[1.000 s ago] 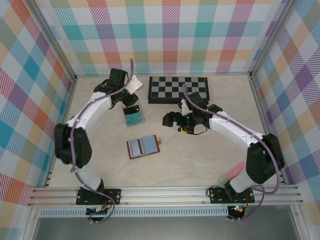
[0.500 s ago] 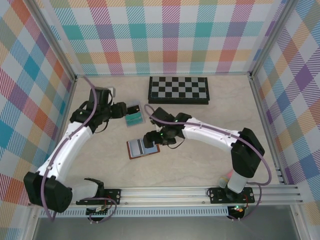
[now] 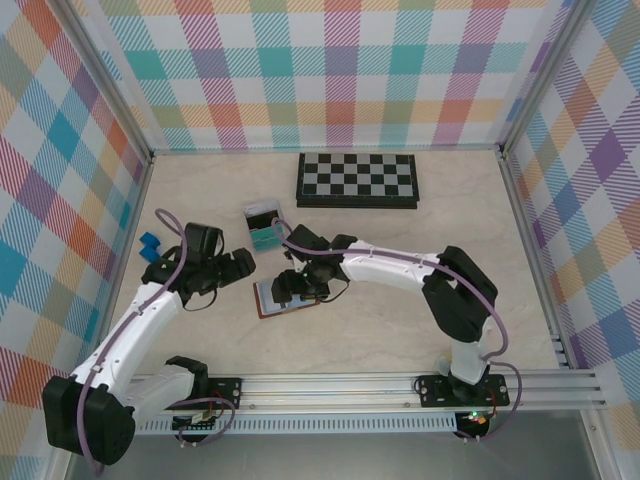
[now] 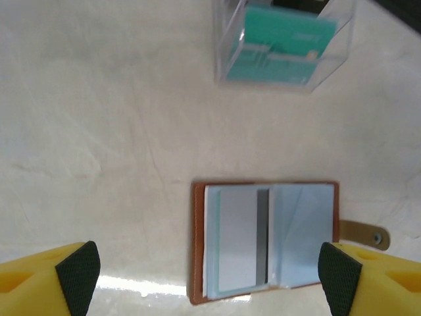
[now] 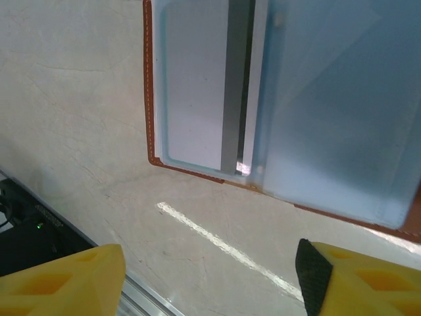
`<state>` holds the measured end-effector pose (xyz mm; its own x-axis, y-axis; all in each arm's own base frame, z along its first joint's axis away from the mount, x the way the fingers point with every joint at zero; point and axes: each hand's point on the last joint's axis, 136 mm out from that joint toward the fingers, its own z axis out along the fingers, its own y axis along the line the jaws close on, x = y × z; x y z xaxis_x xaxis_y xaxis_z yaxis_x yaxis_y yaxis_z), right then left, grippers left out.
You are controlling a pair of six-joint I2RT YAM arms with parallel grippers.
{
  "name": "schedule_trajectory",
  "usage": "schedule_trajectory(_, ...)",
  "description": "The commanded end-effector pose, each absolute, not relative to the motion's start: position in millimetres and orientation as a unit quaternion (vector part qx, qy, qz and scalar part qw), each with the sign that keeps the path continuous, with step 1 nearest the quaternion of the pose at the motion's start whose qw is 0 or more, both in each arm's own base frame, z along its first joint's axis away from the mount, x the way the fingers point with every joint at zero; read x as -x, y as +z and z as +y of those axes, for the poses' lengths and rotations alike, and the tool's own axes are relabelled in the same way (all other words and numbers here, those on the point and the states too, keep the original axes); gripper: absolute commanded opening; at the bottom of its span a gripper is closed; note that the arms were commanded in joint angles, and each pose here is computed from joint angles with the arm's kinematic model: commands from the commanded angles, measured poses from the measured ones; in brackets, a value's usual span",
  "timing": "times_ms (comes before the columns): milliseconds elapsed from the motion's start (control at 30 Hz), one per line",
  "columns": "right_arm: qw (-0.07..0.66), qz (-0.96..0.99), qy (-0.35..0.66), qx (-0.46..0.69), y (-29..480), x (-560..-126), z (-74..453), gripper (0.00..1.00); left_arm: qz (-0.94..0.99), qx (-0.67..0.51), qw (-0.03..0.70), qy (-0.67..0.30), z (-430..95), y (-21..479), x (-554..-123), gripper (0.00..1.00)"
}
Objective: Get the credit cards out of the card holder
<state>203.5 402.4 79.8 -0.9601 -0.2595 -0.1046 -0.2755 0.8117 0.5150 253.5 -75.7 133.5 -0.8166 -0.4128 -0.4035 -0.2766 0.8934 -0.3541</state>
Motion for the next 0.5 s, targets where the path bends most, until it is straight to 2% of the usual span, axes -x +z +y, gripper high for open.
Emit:
schedule_trajectory(0, 0.002, 0.939, 0.313, 0.142, 85, -214, 420, 0.63, 0.93, 0.216, 0.228, -0.191, -87, 124, -255, 0.88)
schedule_trajectory(133, -0.005, 0.936, 0.321, 0.142, 80, -225, 425, 0.5, 0.927, 0.226, 0.205, -0.22, -98, 107, -250, 0.85)
schedule_trajectory(233, -0.013, 0.935, 0.323, 0.142, 73, -230, 428, 0.4, 0.923, 0.245, 0.19, -0.228, -100, 95, -247, 0.78)
schedule_trajectory(467, -0.024, 0.938, 0.318, 0.133, 55, -244, 433, 0.28, 0.905, 0.274, 0.147, -0.29, -120, 78, -243, 0.47)
